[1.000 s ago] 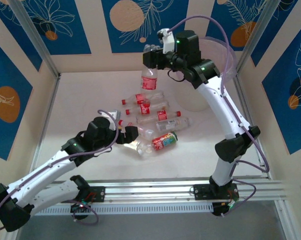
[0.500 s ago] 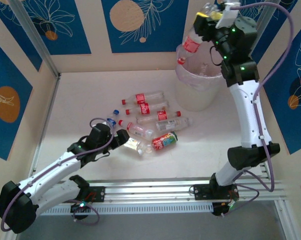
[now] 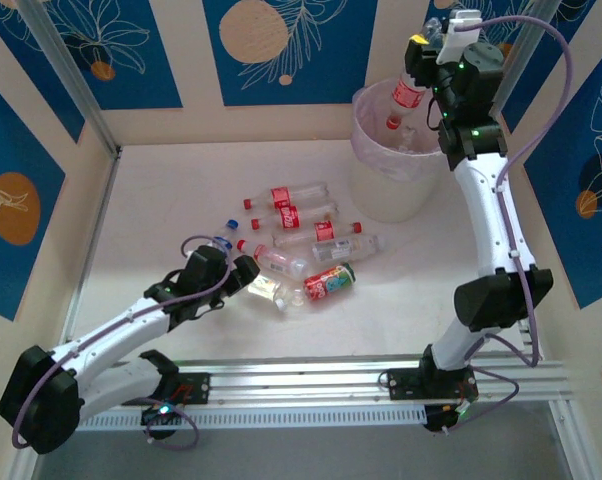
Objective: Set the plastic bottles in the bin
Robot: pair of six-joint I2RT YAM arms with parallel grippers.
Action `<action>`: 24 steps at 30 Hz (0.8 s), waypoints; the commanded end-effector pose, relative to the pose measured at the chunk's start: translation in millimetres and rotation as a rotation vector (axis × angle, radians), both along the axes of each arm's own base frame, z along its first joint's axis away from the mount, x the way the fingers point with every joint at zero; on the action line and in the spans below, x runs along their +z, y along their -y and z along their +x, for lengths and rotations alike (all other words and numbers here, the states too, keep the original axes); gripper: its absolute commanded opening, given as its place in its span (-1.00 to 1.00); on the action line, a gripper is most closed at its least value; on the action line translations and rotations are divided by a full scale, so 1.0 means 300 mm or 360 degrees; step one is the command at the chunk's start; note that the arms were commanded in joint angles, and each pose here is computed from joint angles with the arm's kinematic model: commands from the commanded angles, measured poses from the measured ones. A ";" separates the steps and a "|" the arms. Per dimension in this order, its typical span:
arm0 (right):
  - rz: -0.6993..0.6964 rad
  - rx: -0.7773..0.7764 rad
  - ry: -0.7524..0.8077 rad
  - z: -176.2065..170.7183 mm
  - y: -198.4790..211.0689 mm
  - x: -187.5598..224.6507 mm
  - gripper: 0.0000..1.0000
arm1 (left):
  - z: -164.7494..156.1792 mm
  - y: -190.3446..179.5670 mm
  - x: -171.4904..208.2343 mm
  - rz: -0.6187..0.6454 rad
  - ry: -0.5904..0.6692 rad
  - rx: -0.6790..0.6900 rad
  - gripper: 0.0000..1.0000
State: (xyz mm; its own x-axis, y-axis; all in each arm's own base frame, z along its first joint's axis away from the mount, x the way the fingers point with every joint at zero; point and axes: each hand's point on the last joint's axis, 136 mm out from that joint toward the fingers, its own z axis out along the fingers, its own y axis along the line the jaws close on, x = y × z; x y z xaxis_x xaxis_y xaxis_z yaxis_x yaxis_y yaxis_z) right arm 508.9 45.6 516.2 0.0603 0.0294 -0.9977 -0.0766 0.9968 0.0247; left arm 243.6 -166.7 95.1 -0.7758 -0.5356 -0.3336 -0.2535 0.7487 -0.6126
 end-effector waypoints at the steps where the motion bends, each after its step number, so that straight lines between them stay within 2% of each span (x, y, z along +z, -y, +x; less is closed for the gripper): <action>1: -0.0075 -0.0076 -0.0064 0.029 0.024 -0.062 -0.42 | 0.013 -0.014 -0.017 0.0000 0.0003 0.0053 0.93; 13: -0.0161 -0.0081 -0.0455 0.099 0.012 -0.403 -0.43 | 0.013 -0.030 -0.052 0.0043 -0.0026 0.0062 0.85; 24: -0.0179 -0.0044 -0.0681 0.115 -0.005 -0.601 -0.39 | 0.020 -0.046 -0.066 0.0078 -0.0034 0.0072 0.85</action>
